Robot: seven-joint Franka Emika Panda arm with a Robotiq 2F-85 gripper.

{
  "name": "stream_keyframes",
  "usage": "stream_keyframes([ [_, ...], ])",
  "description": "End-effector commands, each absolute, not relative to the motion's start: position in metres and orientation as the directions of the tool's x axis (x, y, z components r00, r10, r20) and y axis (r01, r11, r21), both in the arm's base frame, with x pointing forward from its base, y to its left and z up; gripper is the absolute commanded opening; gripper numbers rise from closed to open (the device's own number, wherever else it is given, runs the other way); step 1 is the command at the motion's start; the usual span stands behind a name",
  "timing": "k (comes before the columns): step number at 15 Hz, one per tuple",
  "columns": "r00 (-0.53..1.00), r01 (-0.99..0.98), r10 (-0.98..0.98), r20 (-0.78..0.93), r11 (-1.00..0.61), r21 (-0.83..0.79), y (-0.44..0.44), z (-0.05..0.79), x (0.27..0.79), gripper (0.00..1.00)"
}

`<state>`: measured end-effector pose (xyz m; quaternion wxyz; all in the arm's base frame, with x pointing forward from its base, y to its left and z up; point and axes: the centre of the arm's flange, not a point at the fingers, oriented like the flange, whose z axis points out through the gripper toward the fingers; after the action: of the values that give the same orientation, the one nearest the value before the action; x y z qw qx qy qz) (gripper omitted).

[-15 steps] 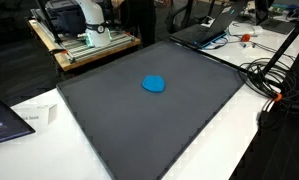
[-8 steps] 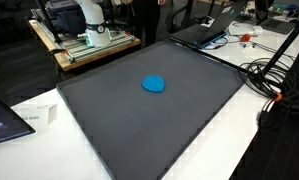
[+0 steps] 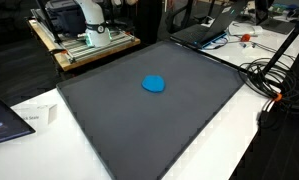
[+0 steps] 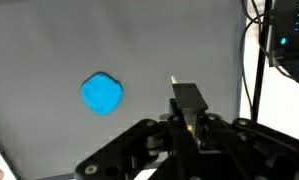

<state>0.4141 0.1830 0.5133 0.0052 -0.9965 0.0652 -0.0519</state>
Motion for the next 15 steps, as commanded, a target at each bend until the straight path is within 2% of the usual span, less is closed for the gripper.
stream_keyframes([
  [1,0.986,-0.13,-0.131,0.103,-0.991,-0.017,0.183,0.513,0.414,0.12],
  [2,0.986,-0.13,-0.131,0.103,-0.991,-0.017,0.183,0.513,0.414,0.03],
  [3,0.979,-0.157,-0.15,0.138,-0.987,0.041,0.176,0.509,0.427,0.03],
  [15,0.96,-0.239,-0.186,0.21,-0.935,0.263,0.169,0.429,0.555,0.03],
])
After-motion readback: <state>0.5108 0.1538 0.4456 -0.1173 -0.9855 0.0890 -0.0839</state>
